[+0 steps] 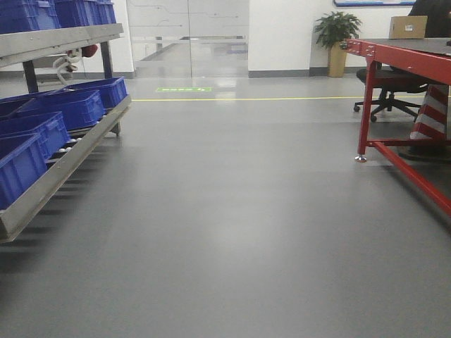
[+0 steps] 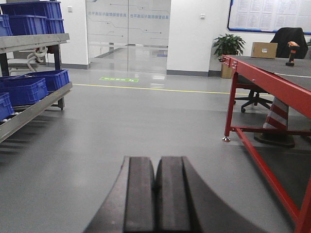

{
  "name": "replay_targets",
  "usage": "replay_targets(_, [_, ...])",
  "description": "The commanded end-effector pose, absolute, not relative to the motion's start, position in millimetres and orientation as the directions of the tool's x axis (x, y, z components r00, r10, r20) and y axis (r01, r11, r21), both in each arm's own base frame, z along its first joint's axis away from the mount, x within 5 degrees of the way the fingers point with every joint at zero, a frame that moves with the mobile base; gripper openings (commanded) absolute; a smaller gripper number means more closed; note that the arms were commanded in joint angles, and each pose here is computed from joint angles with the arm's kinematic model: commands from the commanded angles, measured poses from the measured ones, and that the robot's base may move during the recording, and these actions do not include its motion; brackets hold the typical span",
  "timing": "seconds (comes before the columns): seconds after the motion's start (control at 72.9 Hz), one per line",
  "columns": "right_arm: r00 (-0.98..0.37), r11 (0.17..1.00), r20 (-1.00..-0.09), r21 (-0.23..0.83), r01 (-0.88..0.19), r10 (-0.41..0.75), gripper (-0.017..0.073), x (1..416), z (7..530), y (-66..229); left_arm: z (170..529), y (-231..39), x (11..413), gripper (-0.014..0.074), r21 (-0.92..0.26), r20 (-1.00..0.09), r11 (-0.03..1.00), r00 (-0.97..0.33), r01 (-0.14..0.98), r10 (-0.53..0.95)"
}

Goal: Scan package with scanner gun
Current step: 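Drive the base forward along the aisle past the blue bins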

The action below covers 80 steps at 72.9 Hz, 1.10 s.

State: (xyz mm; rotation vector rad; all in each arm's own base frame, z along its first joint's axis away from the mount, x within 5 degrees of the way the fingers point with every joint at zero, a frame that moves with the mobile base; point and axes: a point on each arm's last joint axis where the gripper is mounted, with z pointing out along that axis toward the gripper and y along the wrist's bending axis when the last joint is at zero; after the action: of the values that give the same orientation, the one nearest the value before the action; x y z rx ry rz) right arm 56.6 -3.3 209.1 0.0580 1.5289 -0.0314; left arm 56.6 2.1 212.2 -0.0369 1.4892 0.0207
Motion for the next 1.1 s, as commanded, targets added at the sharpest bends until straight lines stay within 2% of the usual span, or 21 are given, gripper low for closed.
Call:
replay_targets(0.0, [0.065,0.998,-0.998,0.011,0.057,0.007,-0.0168,56.2,211.1,-3.3,215.0,2.1,55.9,-0.0111,-0.012,-0.994,0.999,0.107,-0.037,-0.008])
replay_targets(1.084, [0.067,0.998,-0.998,0.011,0.058,0.007,-0.0168,56.2,211.3,-3.3,215.0,2.1,55.9,-0.0111,-0.012,-0.994,0.999,0.107,-0.037,-0.008])
